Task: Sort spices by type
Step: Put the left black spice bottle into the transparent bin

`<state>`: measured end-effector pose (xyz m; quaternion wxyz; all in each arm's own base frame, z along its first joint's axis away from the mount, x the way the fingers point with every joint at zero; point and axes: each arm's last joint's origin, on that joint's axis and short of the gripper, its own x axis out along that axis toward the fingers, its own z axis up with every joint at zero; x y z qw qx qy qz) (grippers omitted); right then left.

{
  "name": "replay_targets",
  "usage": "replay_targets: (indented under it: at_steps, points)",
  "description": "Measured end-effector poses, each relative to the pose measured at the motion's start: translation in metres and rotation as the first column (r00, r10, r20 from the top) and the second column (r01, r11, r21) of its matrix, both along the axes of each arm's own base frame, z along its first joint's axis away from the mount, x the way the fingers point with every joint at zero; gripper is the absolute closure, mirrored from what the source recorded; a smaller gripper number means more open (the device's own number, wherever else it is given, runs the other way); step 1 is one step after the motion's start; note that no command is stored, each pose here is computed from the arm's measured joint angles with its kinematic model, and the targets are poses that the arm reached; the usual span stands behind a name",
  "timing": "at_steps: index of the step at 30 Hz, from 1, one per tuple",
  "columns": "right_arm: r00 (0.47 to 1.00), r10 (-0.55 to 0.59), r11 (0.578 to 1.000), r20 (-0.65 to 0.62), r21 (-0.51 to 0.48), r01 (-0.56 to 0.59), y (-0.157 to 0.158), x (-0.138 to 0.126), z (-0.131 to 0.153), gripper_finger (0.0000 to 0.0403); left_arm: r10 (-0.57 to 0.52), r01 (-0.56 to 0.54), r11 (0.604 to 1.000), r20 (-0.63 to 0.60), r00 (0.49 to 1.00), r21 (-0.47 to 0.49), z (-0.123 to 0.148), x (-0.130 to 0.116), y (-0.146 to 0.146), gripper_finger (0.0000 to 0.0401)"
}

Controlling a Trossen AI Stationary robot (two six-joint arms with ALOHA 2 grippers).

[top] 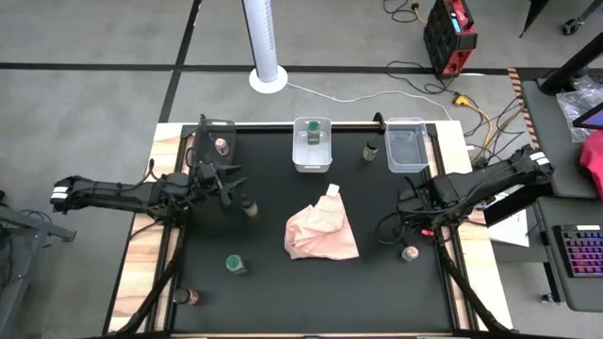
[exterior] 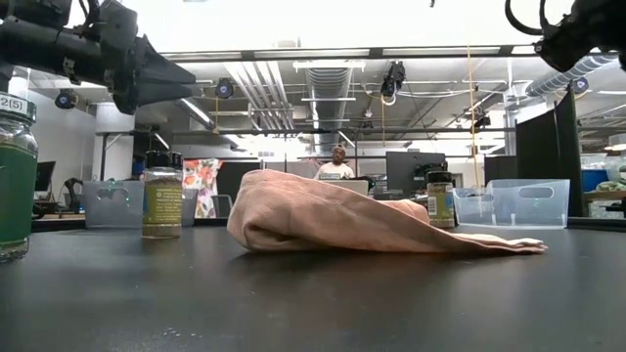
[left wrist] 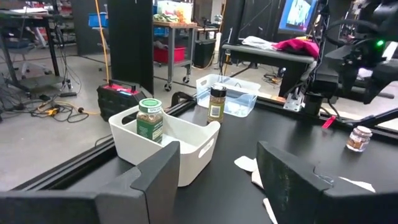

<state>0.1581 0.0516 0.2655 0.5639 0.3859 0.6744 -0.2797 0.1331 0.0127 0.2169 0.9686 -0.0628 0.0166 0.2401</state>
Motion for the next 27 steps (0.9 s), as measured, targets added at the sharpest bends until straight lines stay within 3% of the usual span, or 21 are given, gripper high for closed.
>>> replay_targets:
  at_steps: [10,16,27]
  points:
    - [1.0,0.008,0.997,0.03,-0.073,-0.006,-0.0042,0.0018,0.0004,0.012,0.001,-0.001,1.0,0.013,1.0,-0.024,0.0,0.0002,0.0,0.0205]
    - [0.998,0.038,0.986,0.057,-0.166,-0.028,-0.0065,0.0026,-0.0004,0.0132,0.001,-0.001,1.0,0.006,1.0,-0.026,-0.001,0.0011,0.0,0.0205]
    - [0.997,0.035,0.985,0.072,-0.17,-0.022,-0.0064,0.004,-0.0005,0.0131,0.002,-0.002,0.999,0.01,1.0,-0.04,-0.0012,0.0013,0.0,0.0205]
